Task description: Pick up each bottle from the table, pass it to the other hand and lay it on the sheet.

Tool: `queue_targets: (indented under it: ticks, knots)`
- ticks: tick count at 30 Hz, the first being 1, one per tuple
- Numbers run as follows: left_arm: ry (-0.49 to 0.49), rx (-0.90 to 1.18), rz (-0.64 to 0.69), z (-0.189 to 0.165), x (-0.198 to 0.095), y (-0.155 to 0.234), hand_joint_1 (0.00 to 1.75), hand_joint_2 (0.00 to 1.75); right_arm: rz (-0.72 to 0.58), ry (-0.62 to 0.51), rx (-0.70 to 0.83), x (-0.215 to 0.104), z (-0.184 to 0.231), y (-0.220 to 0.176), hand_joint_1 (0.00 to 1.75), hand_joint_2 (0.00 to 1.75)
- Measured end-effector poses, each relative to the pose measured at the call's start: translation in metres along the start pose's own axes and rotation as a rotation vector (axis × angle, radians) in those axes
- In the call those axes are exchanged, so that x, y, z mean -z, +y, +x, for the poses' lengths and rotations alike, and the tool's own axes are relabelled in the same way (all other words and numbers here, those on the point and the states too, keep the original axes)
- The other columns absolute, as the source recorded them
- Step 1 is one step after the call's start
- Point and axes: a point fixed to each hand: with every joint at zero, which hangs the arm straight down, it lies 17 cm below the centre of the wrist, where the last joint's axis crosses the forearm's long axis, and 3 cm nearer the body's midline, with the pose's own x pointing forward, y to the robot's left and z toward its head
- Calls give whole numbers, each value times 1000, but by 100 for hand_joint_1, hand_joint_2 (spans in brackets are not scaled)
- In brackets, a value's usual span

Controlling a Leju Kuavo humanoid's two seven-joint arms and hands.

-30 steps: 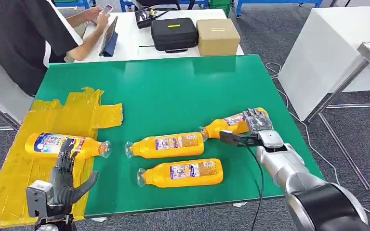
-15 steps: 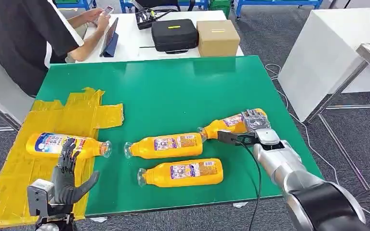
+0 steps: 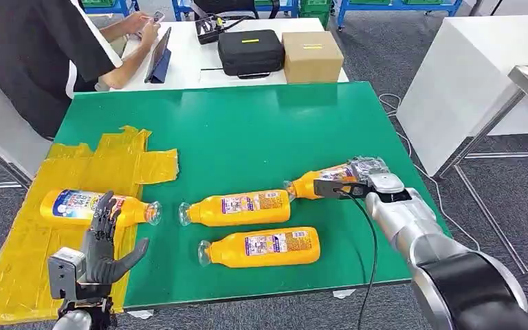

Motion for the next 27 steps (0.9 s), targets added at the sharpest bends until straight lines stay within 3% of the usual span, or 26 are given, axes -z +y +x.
queue_targets:
  ticks: [3, 7, 10, 16, 24, 26, 27]
  knots:
    - [-1, 0, -1, 0, 2, 0, 0, 175, 1, 2, 5, 0, -2, 0, 175, 175]
    - [1, -2, -7, -1, 4, -2, 0, 175, 16, 6, 9, 0, -5, 0, 159, 175]
    - [-3, -7, -11, 0, 8, -5, 0, 175, 27, 7, 12, 0, -6, -2, 164, 175]
    - [2, -15, -14, -2, 13, -8, 0, 175, 85, 6, 24, -2, -9, -1, 148, 175]
    - [23, -23, -12, -10, 16, -10, 0, 175, 207, -50, 60, -9, -6, 13, 150, 175]
    - [17, -27, -11, -8, 19, -11, 0, 175, 234, -58, 63, -11, -9, 17, 157, 175]
    - [15, -28, -11, -7, 20, -12, 0, 175, 244, -59, 64, -12, -11, 18, 152, 175]
